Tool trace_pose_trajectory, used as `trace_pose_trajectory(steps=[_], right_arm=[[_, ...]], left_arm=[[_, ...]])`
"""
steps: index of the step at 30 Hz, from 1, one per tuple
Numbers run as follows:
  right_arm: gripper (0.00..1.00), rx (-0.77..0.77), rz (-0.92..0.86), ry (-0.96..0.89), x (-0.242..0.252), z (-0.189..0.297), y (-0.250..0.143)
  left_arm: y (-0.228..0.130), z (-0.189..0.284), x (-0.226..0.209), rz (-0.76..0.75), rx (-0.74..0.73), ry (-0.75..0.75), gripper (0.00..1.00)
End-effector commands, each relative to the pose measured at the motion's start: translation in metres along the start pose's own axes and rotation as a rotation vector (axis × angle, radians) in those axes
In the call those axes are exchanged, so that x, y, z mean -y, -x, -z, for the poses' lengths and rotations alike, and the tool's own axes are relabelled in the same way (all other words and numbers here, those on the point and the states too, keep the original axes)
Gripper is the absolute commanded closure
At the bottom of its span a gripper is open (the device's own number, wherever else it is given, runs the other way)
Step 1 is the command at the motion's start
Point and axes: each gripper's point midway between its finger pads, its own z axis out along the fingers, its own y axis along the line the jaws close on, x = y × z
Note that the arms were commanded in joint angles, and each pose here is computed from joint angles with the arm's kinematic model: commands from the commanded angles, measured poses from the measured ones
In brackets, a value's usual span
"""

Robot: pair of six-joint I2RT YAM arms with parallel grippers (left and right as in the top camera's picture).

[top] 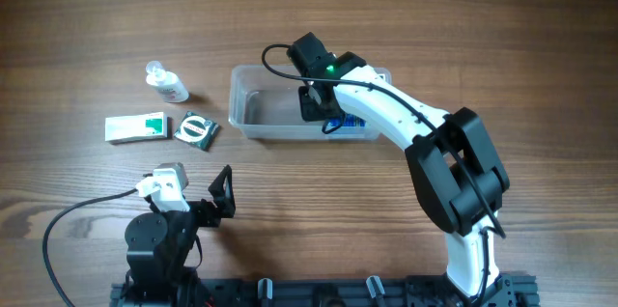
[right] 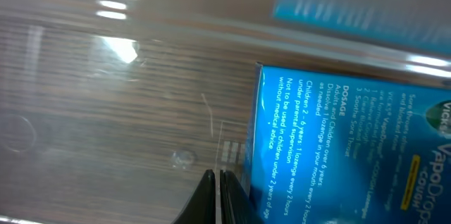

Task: Pack container
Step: 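Open the right gripper and retract the right arm upward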

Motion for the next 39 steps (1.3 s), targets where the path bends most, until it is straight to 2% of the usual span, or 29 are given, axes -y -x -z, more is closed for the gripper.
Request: trace_pose_trajectory(steps=[1, 5, 7, 13, 19, 21, 23, 24, 26, 27, 29, 32, 36, 39], right_arm=[[0.94, 0.065, 0.028, -0.029, 0.002, 0.015, 0.016], [0.84, 0.121, 0.072, -0.003, -0.004, 0.040, 0.032], [0.78, 0.177, 0.064, 0.023, -0.008, 0.067, 0.046], [0.73, 0.344, 0.030, 0.103, -0.006, 0.163, 0.065], [0.72, 0.430, -0.113, 0.111, 0.052, 0.244, 0.052], [0.64, 0.453, -0.172, 0.094, 0.081, 0.266, 0.045], [0.62, 0.478, -0.252, 0.078, 0.112, 0.286, 0.037], [0.57, 0.497, -0.298, 0.064, 0.131, 0.298, 0.032], [0.36, 0.519, -0.373, 0.045, 0.156, 0.312, 0.022], [0.29, 0.531, -0.418, 0.034, 0.170, 0.320, 0.016], [0.01, 0.552, -0.497, 0.010, 0.195, 0.333, 0.003], [0.00, 0.547, -0.544, -0.015, 0.211, 0.343, -0.017], [0.00, 0.507, -0.552, -0.031, 0.214, 0.342, -0.033], [0.00, 0.464, -0.550, -0.043, 0.214, 0.335, -0.040]], left_arm=[[0.001, 0.000, 0.002, -0.016, 0.008, -0.011, 0.00], [0.001, 0.000, 0.002, -0.016, 0.007, -0.011, 0.00], [0.001, 0.000, 0.002, -0.016, 0.007, -0.011, 0.00], [0.001, 0.000, 0.002, -0.016, 0.007, -0.011, 0.00], [0.001, 0.000, 0.002, -0.016, 0.007, -0.011, 0.00], [0.001, 0.000, 0.002, -0.016, 0.007, -0.011, 0.00], [0.001, 0.000, 0.002, -0.016, 0.008, -0.011, 0.00], [0.001, 0.000, 0.002, -0.016, 0.007, -0.011, 0.00], [0.001, 0.000, 0.002, -0.016, 0.007, -0.011, 0.00], [0.001, 0.000, 0.002, -0.017, 0.008, -0.011, 0.00], [0.002, 0.000, 0.003, -0.017, 0.011, -0.013, 0.00], [0.024, 0.002, 0.014, -0.030, 0.098, -0.065, 0.00], [0.037, 0.004, 0.014, -0.038, 0.156, -0.058, 0.00], [0.044, 0.006, 0.026, -0.051, 0.179, -0.117, 0.00]])
